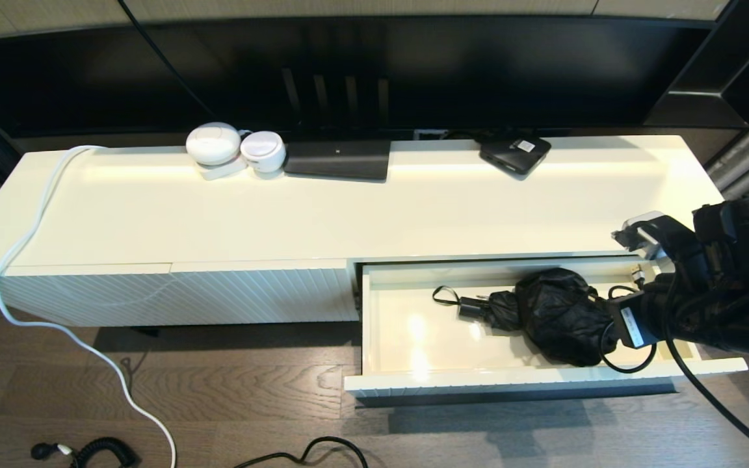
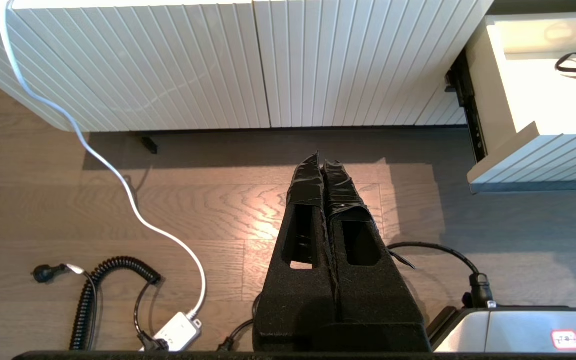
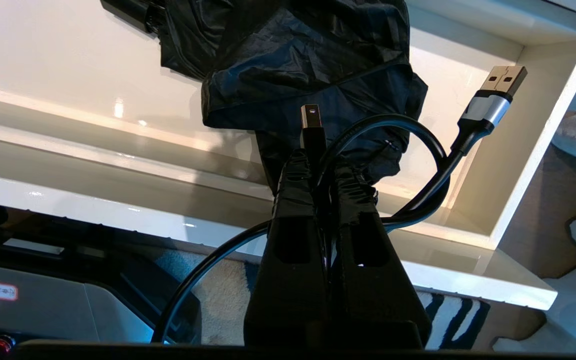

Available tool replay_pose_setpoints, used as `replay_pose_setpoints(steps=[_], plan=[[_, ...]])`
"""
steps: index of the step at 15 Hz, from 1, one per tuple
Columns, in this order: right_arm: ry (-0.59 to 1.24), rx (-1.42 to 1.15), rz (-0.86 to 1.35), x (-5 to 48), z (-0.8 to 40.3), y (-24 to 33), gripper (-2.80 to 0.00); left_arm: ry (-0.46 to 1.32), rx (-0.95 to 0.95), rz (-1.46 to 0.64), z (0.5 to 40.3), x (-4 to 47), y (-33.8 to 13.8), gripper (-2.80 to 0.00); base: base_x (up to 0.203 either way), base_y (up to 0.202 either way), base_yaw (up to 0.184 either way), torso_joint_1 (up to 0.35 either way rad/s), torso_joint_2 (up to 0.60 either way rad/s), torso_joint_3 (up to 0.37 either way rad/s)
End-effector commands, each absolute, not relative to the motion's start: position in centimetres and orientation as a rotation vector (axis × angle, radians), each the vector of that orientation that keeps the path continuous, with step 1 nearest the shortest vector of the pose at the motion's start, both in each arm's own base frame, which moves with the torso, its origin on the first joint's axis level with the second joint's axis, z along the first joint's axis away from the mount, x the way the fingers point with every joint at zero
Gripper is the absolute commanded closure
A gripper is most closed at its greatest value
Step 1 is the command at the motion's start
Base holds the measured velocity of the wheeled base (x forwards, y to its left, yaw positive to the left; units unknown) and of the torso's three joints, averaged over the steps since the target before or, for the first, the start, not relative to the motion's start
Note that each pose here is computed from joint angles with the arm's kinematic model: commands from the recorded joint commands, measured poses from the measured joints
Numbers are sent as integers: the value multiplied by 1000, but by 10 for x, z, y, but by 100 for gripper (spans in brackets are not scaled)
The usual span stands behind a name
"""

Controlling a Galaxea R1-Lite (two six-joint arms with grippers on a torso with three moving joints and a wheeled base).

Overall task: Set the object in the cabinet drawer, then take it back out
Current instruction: Put the data cable in the drawer

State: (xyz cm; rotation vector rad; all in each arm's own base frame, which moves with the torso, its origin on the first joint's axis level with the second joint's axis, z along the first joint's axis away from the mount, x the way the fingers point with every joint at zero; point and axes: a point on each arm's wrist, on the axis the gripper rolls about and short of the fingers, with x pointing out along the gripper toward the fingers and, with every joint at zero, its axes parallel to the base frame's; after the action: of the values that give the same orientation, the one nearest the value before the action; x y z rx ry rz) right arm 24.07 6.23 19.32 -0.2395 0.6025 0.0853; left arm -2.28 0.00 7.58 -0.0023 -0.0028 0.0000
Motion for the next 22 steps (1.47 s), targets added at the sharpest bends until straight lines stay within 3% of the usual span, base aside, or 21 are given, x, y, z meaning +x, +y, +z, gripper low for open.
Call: replay_pose_setpoints(steps=[1, 9, 22], plan=[[634, -236, 75, 247, 185, 62, 0, -3, -3, 0, 76, -23, 0, 0, 0, 0, 0, 0, 0, 0], [710, -84, 26, 304, 152, 73, 0, -2, -3, 0, 75, -23, 0, 0, 0, 0, 0, 0, 0, 0], [613, -28, -10, 341, 149, 58, 0, -3, -3, 1, 76, -23, 0, 0, 0, 0, 0, 0, 0, 0]])
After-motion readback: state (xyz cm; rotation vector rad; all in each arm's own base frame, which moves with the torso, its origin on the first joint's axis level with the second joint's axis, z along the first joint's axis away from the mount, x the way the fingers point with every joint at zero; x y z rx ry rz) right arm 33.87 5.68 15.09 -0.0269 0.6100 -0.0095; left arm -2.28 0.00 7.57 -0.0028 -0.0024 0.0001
